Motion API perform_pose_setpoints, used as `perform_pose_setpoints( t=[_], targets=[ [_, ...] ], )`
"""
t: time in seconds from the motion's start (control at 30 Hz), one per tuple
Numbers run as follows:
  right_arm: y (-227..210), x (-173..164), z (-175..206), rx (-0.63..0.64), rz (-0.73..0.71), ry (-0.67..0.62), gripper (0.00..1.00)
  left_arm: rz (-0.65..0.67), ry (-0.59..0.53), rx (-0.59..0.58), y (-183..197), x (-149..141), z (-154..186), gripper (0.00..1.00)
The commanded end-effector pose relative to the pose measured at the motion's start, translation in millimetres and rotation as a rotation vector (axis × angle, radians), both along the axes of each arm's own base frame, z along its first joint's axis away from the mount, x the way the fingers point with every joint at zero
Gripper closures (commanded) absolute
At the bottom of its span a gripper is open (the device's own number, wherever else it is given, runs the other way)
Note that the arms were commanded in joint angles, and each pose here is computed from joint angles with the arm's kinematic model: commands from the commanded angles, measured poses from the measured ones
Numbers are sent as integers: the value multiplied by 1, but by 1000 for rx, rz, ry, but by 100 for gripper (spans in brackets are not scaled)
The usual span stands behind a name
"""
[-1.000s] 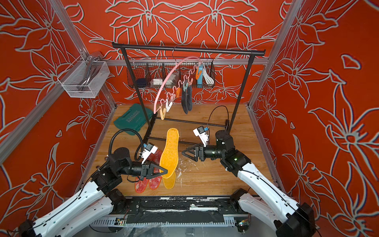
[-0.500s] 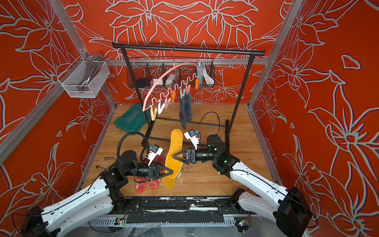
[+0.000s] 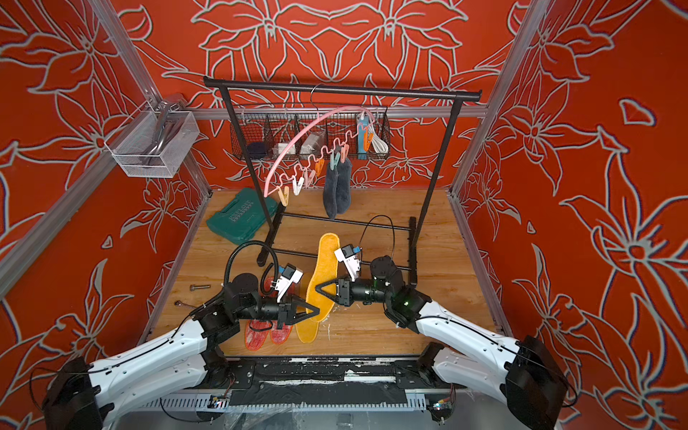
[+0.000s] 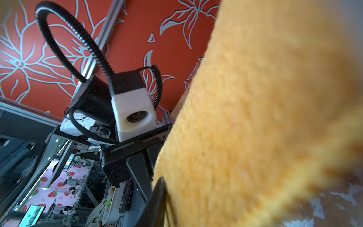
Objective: Take the shoe insoles off the hanger
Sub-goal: Open the clamp at the hanger, then place the insole at the center of the board.
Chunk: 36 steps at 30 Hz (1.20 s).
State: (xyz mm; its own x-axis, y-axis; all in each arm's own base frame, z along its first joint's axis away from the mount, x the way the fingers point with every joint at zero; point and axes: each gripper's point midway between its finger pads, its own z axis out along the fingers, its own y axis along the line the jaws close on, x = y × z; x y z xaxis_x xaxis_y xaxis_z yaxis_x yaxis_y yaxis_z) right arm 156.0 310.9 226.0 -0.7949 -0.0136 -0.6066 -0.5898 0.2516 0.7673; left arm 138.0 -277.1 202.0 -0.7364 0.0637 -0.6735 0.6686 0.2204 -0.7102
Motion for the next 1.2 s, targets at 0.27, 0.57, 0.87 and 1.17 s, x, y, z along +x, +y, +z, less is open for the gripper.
perform_pose_setpoints(
  t=[0.27, 0.57, 0.87, 1.17],
  targets=[
    [-31, 10, -71, -301, -126, 9, 97, 73, -122, 85, 6, 15, -14, 45],
    [-45, -8, -124, -446, -89, 144, 97, 473, -276, 263, 52, 73, -22, 29],
    [-40, -17, -161, -533, -8, 240, 97, 859, -412, 491, 112, 122, -32, 21],
    [-13, -17, -196, -573, 121, 348, 99, 1013, -442, 542, 139, 136, -43, 7]
  ],
)
